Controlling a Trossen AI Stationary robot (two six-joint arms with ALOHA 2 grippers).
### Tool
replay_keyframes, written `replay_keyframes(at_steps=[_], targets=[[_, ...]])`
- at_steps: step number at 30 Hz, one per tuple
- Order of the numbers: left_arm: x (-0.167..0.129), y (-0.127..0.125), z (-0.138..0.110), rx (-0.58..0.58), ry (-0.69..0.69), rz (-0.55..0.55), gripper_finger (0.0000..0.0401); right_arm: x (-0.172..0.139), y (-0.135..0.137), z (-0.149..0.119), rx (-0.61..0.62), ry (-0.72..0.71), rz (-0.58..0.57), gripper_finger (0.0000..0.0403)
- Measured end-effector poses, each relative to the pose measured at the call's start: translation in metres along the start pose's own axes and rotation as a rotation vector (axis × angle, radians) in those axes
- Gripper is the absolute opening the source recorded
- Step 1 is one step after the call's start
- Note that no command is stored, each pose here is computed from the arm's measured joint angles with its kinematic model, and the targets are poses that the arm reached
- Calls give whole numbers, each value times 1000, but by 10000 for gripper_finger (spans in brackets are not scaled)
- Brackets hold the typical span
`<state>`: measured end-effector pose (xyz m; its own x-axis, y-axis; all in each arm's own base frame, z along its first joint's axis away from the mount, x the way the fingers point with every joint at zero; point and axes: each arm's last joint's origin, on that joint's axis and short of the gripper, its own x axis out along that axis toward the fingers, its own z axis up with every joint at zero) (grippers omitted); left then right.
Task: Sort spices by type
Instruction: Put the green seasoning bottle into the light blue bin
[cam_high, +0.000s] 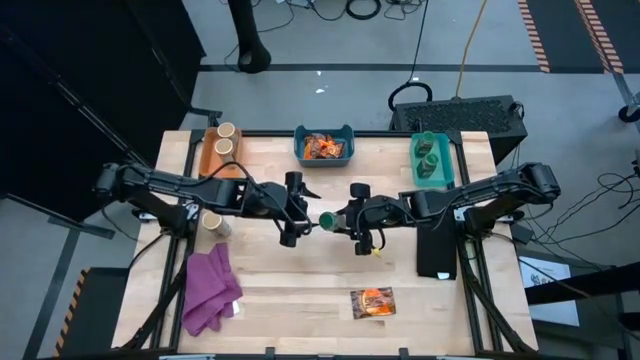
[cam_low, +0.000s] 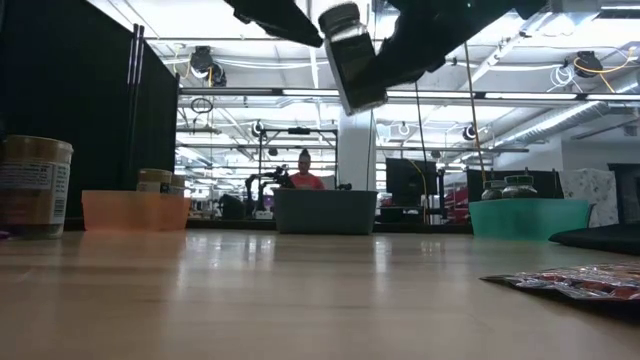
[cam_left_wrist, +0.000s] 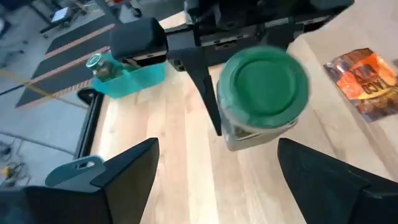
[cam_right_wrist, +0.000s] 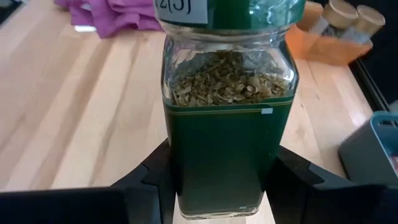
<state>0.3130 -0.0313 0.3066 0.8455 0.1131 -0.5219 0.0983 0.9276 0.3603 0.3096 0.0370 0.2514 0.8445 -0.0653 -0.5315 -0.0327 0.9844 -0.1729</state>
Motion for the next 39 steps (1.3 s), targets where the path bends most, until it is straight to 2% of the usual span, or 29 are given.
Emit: replay_keyframes(at_steps=[3, 8, 10, 13, 16, 20, 22, 24, 29, 36, 39], targets=[[-3, 5, -8, -3, 56, -41, 332, 0, 0, 0, -10, -2, -21, 160], [-8, 18, -17, -84, 103, -98, 332, 0, 0, -12, -10, -38, -36, 160], [-6, 19, -18, -109, 55, -121, 332, -3, -1, -16, -3, -93, -43, 160], [1, 11, -32, -121, 25, -146, 332, -14, -3, -24, 18, -224, -61, 160], [8, 4, -42, -172, -65, -135, 332, -20, -1, -35, 52, -348, -69, 160], [13, -6, -40, -208, -341, -105, 332, -24, 6, -47, 77, -467, -47, 160], [14, -8, -39, -229, -438, -46, 332, -25, 7, -48, 85, -484, -44, 160], [16, -10, -39, -264, -477, -3, 332, -25, 7, -48, 87, -484, -46, 160], [29, -19, -37, -253, -535, -62, 332, -25, 7, -48, 89, -489, -48, 160], [47, -22, -33, -259, -563, -47, 332, -25, 7, -48, 96, -488, -46, 160], [54, -21, -30, -275, -578, -1, 332, -25, 7, -48, 96, -484, -45, 160]])
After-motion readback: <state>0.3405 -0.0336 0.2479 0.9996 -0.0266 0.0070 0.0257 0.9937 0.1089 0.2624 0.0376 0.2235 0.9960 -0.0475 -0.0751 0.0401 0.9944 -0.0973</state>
